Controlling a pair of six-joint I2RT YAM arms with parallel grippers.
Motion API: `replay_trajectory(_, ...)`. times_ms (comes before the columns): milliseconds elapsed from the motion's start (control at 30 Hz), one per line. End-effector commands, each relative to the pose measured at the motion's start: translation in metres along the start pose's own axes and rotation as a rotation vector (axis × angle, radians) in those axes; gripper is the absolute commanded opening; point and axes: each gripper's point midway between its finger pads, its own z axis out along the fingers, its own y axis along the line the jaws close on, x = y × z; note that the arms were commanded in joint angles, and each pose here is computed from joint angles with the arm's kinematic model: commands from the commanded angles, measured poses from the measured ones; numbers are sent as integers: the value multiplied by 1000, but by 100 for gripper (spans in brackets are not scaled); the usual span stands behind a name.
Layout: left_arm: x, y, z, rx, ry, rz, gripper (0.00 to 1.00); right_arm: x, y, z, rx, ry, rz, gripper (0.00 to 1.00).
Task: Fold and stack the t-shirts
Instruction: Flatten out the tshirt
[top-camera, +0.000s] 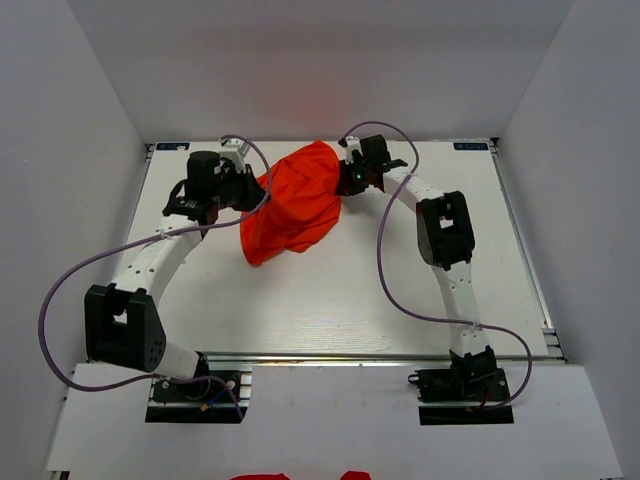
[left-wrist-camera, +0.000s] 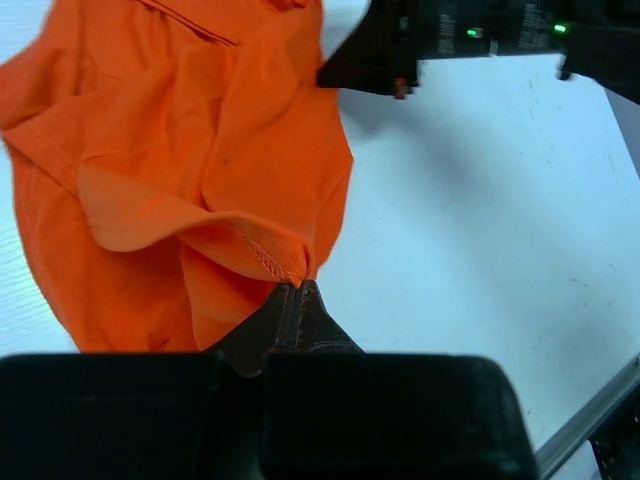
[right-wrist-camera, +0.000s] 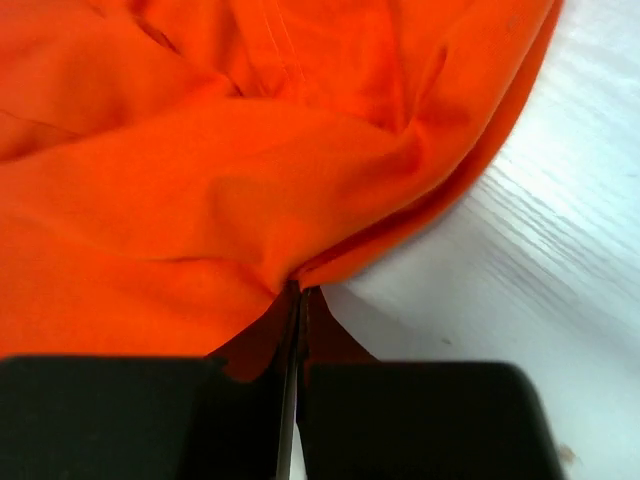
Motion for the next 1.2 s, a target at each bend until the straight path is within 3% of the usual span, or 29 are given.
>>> replay_trajectory(0,-32,-3,-22,-47,-114,44,0,-96,30,-66,-3,-265,-108,0)
replay_trajectory(133,-51,-5,-38,-88,-183,63,0,-128,45,-105,8,-402,-119,0)
replay_trajectory(167,-58,-2,-40,-114,-202,65,0,-145,54,-138,40,-467,-131,0)
replay_trajectory(367,-157,-21,-94,-201,-491,196,0,-219,75,-251,218,-752,-266,0)
replay_trajectory(467,-211,-36,-136,-253,-656,261,0,-252,85,-322,356,-870,-348,0)
replay_trajectory(500,-230,-45,-153,-259,-711,280,0,-269,102,-366,398,-947,-418,0)
replay_trajectory(667,-273,-61,-203,-319,-877,339,0,-286,120,-494,654,-1135,-472,0)
replay_trajectory(800,-289,-85,-238,-288,-969,373,0,-274,156,-576,702,-1247,-538,0)
replay_trajectory(1033,-306,-103,-282,-295,-1079,388,0,-253,195,-621,646,-1289,-649,0)
replay_trajectory(1167,-309,-74,-240,-350,-969,322,0,-252,170,-601,702,-1219,-583,0)
